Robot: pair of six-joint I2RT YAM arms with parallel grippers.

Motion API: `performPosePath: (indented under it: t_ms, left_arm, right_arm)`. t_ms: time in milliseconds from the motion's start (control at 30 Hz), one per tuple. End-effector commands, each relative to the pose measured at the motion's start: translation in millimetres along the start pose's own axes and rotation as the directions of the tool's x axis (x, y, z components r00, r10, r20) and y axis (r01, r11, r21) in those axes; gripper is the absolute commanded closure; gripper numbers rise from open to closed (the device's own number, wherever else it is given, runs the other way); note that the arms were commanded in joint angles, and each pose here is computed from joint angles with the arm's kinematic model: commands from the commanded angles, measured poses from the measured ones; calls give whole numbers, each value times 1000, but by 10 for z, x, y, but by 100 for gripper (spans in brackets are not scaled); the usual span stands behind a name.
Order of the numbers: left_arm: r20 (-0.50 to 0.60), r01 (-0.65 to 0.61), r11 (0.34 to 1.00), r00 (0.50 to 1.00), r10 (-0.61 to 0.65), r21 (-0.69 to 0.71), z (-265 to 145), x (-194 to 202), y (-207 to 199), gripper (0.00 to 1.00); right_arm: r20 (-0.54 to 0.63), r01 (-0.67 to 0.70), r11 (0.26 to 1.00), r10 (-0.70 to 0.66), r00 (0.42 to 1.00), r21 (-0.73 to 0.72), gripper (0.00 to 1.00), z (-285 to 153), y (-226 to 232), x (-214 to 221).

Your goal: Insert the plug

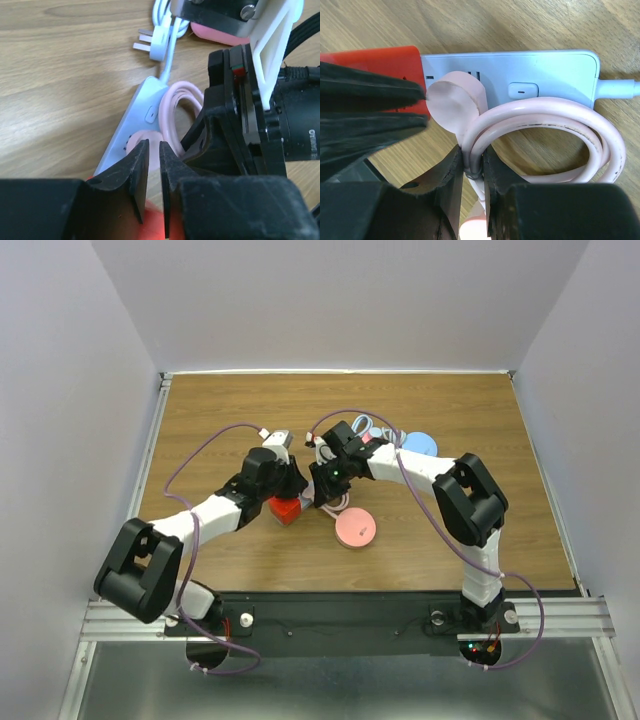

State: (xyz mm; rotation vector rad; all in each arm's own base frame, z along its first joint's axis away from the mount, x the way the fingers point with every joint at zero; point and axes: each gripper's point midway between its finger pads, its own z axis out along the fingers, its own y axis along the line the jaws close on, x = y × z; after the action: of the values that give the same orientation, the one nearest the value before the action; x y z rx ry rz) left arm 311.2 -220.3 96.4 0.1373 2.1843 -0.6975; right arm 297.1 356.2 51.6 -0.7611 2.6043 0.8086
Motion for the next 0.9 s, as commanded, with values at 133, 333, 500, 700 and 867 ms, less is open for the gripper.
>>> performPosePath:
  t_ms: [133,333,500,700,867]
  left_arm:
    - [-128,-14,1000,992,15,7,240,218,-1,75]
    - [-209,-16,999,978,5,-50,356,405,143,82]
    - [-241,-7,999,970,-6,-53,370,480,142,90]
    - [-217,-15,999,976,3,-52,351,397,96,90]
    - [-224,-9,998,975,-5,-61,360,418,111,91]
  right_arm:
    - [72,-4,994,-4,997,107,100,161,-214,-266]
    - [94,-15,992,3,996,128,100,100,-225,-326]
    - [156,-36,990,15,988,138,94,-54,-208,-536]
    - [235,-57,988,22,972,142,64,-284,-183,-769]
    - [320,-56,988,8,947,141,34,-591,-79,-958]
